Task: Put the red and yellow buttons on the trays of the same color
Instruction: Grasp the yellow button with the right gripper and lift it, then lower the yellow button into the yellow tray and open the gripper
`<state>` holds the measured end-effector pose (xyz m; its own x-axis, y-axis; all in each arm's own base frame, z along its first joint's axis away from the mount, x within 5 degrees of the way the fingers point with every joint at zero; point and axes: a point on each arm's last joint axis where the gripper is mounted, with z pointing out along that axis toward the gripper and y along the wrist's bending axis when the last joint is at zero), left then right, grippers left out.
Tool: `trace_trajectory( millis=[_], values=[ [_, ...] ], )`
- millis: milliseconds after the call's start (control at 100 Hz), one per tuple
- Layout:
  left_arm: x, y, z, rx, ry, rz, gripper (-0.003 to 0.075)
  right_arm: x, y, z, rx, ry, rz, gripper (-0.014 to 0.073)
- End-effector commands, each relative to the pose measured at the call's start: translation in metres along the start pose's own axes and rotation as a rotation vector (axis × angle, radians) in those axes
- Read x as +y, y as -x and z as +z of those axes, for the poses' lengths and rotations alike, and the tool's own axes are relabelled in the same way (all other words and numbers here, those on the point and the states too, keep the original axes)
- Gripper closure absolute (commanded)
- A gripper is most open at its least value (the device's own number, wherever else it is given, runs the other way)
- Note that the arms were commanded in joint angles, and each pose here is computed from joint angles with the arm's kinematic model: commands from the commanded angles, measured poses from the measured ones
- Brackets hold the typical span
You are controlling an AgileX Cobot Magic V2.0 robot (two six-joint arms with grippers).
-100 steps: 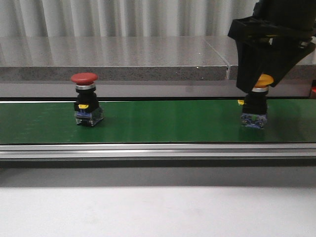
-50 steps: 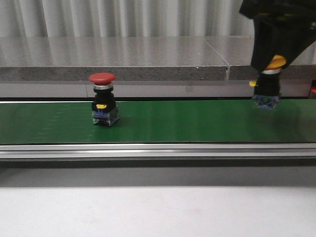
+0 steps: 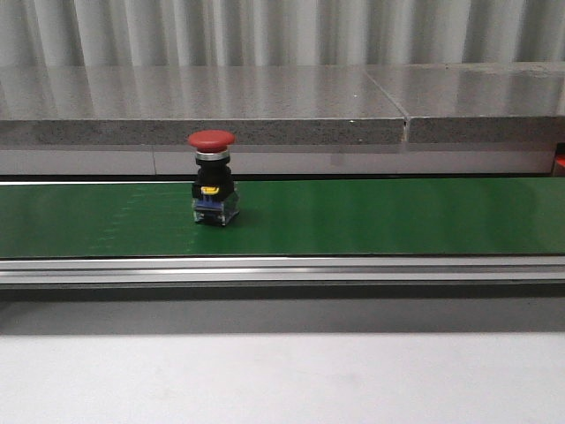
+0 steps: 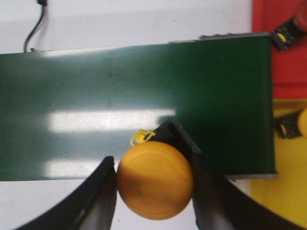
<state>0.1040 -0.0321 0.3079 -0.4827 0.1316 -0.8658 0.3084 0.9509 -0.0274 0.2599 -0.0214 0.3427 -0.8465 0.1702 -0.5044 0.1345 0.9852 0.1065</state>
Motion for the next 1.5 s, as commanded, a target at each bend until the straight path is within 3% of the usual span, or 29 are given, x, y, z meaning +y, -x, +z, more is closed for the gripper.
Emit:
trace_trajectory(
  millis=[0,200,530,1000,1350,1421,1491],
  values=[
    [-0.001,0.013,-0.005,-0.090,-0.006,-0.014,0.0741,-0.019,-0.002,-0.016,-0.072,-0.041,0.079,0.0381],
    [-0.001,0.013,-0.005,-0.090,-0.006,-0.014,0.0741,-0.063,-0.021,-0.006,-0.030,-0.132,0.257,0.0381],
    [-0.001,0.013,-0.005,-0.090,-0.006,-0.014,0.0741,-0.119,-0.039,-0.003,-0.077,-0.251,0.537,0.0381],
    [-0.001,0.013,-0.005,-0.090,-0.006,-0.014,0.0741,-0.144,-0.033,0.053,0.019,-0.244,0.584,0.0381],
    [-0.001,0.013,-0.005,-0.090,-0.006,-0.014,0.0741,-0.148,-0.034,0.071,0.032,-0.223,0.616,0.0377],
    [-0.001,0.013,-0.005,-0.090,-0.006,-0.014,0.0741,-0.147,-0.035,0.072,0.036,-0.223,0.618,0.0351],
    [-0.001,0.013,-0.005,-0.090,-0.006,-0.014,0.0741,-0.147,-0.038,0.074,0.045,-0.222,0.611,0.0272]
  ],
)
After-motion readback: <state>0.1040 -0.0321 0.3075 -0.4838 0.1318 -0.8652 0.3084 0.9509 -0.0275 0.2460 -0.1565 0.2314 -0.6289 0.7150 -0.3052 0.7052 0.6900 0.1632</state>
